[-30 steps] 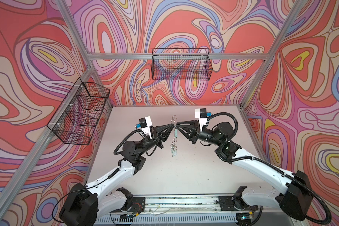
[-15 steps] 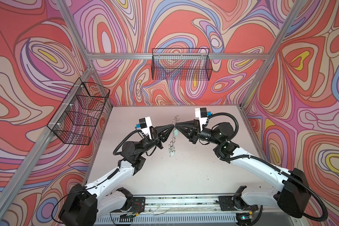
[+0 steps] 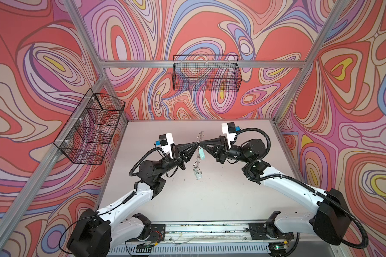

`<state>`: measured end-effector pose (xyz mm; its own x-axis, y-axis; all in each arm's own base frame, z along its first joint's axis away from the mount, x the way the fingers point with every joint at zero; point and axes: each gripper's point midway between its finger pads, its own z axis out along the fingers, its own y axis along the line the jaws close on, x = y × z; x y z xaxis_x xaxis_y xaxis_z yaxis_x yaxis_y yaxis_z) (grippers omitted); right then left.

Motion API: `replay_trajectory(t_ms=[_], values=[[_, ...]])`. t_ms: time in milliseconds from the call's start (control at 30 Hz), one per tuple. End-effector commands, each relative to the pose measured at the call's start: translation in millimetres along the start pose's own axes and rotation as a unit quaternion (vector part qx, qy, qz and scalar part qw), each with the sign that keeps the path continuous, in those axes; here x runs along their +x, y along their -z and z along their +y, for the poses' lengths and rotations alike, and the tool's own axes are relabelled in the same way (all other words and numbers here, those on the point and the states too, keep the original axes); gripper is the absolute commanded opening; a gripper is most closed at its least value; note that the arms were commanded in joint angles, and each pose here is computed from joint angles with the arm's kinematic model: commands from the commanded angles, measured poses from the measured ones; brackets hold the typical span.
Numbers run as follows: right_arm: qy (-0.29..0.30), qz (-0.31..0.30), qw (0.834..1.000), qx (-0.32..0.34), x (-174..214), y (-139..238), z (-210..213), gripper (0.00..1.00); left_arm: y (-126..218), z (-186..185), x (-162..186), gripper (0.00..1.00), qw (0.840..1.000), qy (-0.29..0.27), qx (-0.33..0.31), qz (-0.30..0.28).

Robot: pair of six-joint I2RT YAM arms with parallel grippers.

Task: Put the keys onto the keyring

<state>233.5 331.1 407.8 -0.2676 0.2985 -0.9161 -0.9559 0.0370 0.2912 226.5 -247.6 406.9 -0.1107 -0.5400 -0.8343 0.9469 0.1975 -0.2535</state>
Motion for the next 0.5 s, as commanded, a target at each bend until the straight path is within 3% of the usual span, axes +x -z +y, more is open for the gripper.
replay_trajectory(t_ms=[0, 233, 367, 467], values=[[-0.003, 0.007, 1.0, -0.021, 2.9, -2.1, 4.9, 0.0, -2.8, -19.3, -18.4, 0.0, 0.999, -0.021, 0.039, -0.025], [0.006, 0.008, 1.0, -0.013, 2.3, 2.6, 2.2, 0.0, -2.1, -15.8, -14.3, 0.0, 0.999, -0.016, 0.034, -0.021], [0.009, 0.015, 1.0, 0.014, 1.5, 18.1, -16.7, 0.0, 4.3, -3.8, -12.1, 0.11, 1.0, -0.008, 0.016, -0.015], [0.022, 0.045, 0.998, 0.025, 7.6, 25.3, -26.3, 0.0, 10.5, 10.3, -11.7, 0.13, 1.0, 0.004, 0.0, 0.005]])
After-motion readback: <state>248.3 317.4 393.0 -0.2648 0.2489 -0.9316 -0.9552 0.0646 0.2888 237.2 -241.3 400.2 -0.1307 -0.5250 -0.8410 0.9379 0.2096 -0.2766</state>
